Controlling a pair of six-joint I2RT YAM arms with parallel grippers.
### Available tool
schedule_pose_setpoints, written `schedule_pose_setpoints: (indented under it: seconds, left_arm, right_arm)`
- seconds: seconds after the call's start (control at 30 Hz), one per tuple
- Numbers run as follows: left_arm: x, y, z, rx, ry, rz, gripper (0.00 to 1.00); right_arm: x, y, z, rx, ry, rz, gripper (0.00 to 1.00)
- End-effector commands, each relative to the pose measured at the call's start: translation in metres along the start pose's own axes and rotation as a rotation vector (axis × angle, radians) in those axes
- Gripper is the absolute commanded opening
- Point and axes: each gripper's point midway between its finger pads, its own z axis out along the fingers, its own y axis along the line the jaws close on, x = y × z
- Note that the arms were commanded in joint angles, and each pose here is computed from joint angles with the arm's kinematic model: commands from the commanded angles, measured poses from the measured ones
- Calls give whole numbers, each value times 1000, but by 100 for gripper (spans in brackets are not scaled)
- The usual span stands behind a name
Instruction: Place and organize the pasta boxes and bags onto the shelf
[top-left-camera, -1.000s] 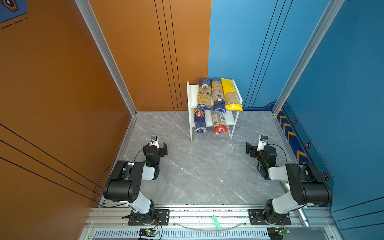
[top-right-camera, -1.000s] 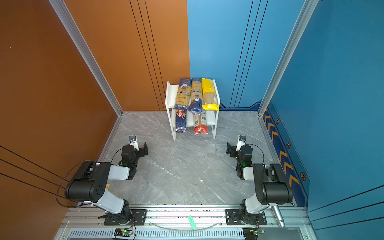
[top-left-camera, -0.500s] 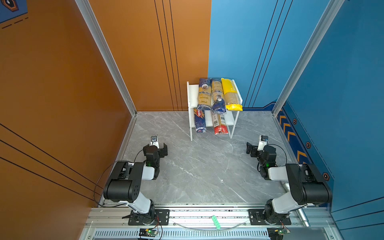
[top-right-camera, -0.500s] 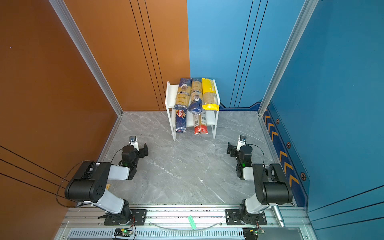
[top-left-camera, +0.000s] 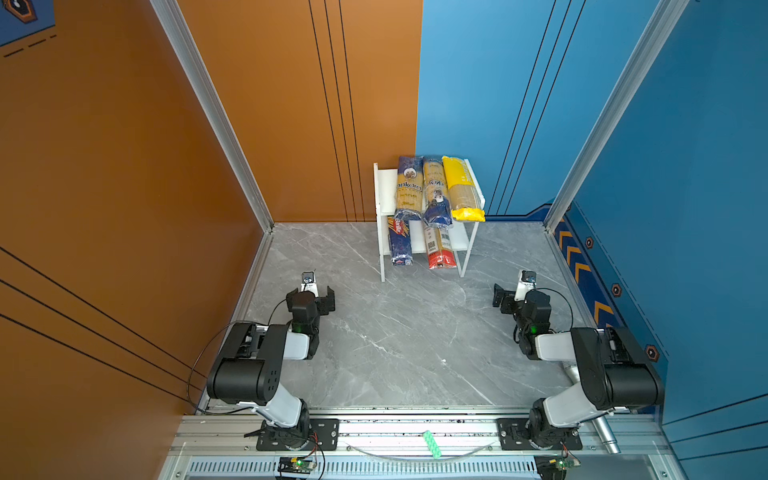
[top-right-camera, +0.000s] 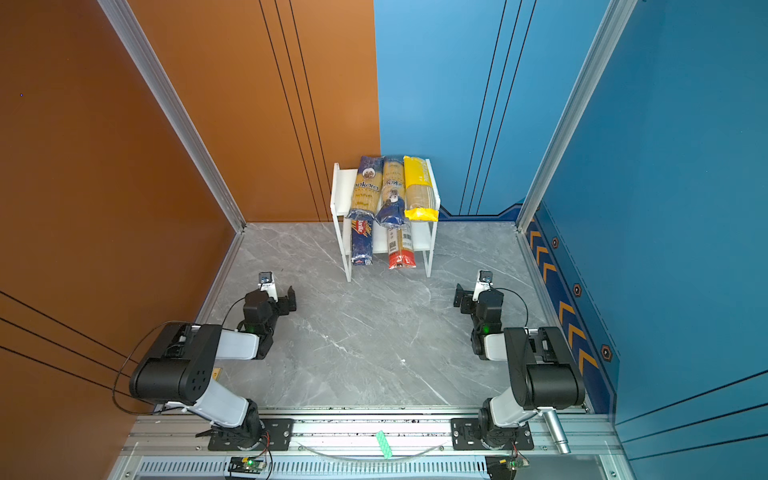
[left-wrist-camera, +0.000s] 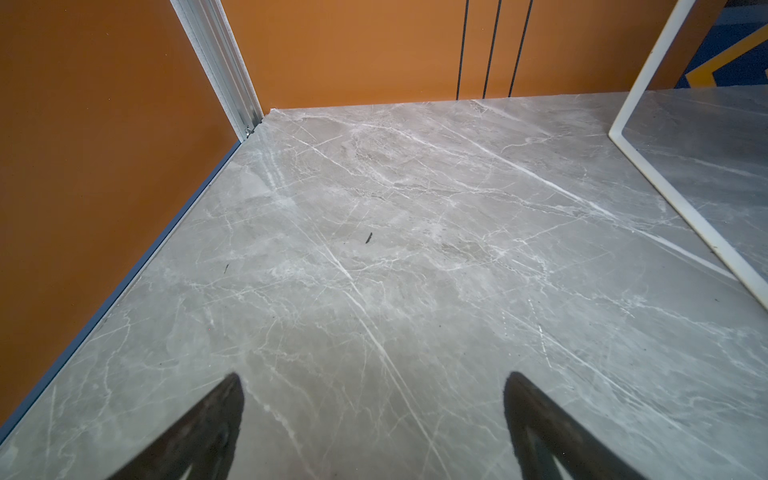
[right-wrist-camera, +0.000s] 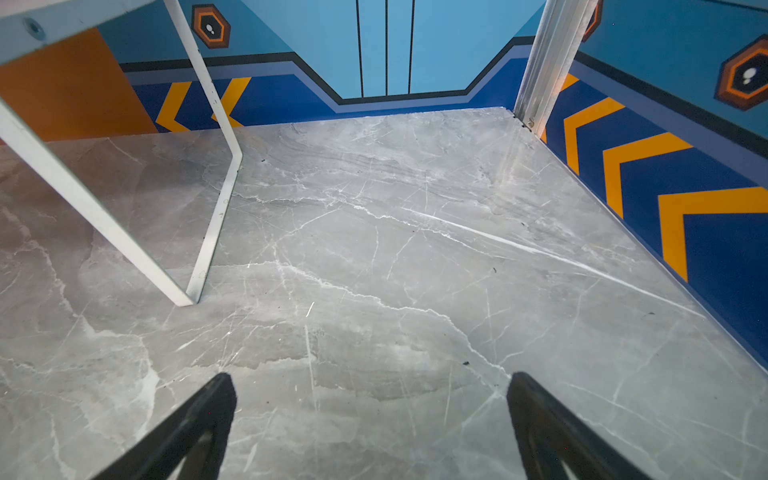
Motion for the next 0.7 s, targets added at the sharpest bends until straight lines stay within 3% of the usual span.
schedule_pose_setpoints:
  seconds: [0.0,0.67]
  left_arm:
    - [-7,-6,0,25,-13,2,98]
    - [-6,-6,0,26,-10,2,98]
  right_arm:
    - [-4,-2,2,27,-3,-11,100]
    - [-4,-1,2,26,-2,-12,100]
